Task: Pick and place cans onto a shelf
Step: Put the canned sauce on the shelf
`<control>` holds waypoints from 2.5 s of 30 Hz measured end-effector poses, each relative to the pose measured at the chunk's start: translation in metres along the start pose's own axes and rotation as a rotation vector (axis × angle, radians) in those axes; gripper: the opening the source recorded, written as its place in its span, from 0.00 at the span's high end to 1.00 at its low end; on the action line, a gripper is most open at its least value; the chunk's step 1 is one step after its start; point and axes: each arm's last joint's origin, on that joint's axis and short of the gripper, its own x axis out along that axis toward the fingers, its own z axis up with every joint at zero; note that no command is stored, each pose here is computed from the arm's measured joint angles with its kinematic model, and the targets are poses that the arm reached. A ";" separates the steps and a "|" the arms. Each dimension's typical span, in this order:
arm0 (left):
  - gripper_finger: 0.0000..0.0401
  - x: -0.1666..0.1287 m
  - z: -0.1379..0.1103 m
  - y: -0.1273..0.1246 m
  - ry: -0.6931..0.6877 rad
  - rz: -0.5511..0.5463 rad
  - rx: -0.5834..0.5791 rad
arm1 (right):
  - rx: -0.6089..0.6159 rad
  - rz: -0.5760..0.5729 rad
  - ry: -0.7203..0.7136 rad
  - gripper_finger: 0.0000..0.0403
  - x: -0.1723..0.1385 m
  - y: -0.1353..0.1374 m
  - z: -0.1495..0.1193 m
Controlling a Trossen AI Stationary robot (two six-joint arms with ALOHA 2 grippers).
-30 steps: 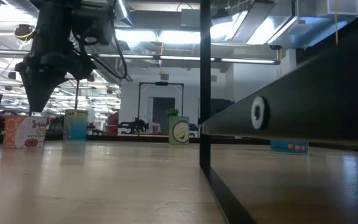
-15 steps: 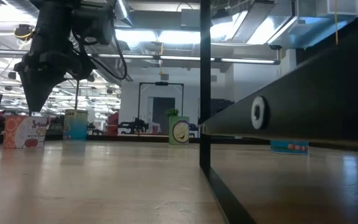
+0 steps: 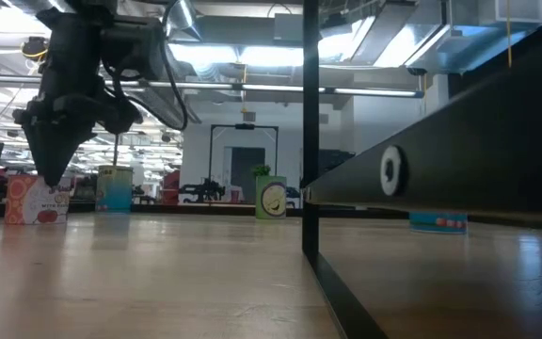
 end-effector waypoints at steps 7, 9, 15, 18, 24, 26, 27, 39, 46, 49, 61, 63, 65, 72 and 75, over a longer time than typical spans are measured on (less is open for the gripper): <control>0.87 0.001 0.000 0.000 0.001 0.005 0.144 | 0.000 0.000 0.000 0.79 0.000 0.000 0.000; 0.90 0.001 0.000 0.001 0.001 0.007 0.163 | 0.000 0.000 0.000 0.79 0.000 0.000 0.000; 0.99 0.001 -0.001 0.002 -0.004 0.039 0.206 | -0.001 0.000 0.000 0.79 0.000 0.000 0.000; 0.99 -0.005 0.000 0.000 -0.002 0.068 0.255 | -0.013 0.000 0.000 0.79 0.000 0.000 0.000; 0.99 -0.052 0.002 -0.011 -0.026 0.067 0.382 | -0.024 -0.002 0.001 0.79 0.000 0.000 0.000; 0.99 -0.074 0.002 -0.017 -0.061 0.044 0.424 | -0.025 -0.004 0.002 0.79 0.000 0.000 0.000; 0.99 -0.086 0.002 -0.021 -0.091 0.023 0.441 | -0.026 -0.007 0.003 0.79 0.000 -0.001 0.000; 1.00 -0.231 -0.008 -0.041 -0.508 -0.147 0.587 | -0.041 -0.091 -0.024 0.79 -0.001 -0.009 -0.001; 1.00 -0.267 0.007 -0.073 -0.622 -0.112 0.707 | 0.030 -0.063 -0.070 0.79 -0.014 -0.020 0.002; 1.00 -0.273 0.017 -0.095 -0.641 -0.125 0.795 | 0.046 -0.050 -0.095 0.79 -0.020 -0.026 0.003; 1.00 -0.261 0.004 -0.181 -0.607 -0.403 1.208 | 0.083 -0.024 -0.240 0.79 -0.043 -0.050 0.009; 1.00 -0.254 -0.001 -0.190 -0.586 -0.393 1.229 | 0.075 -0.025 -0.250 0.79 -0.045 -0.053 0.011; 1.00 -0.251 -0.001 -0.201 -0.616 -0.416 1.235 | 0.064 -0.027 -0.256 0.79 -0.046 -0.054 0.011; 1.00 -0.238 -0.001 -0.218 -0.640 -0.374 1.272 | -0.073 -0.036 -0.236 0.79 -0.045 -0.053 0.010; 1.00 -0.230 0.000 -0.220 -0.611 -0.330 1.388 | -0.152 -0.044 -0.242 0.79 -0.045 -0.053 0.011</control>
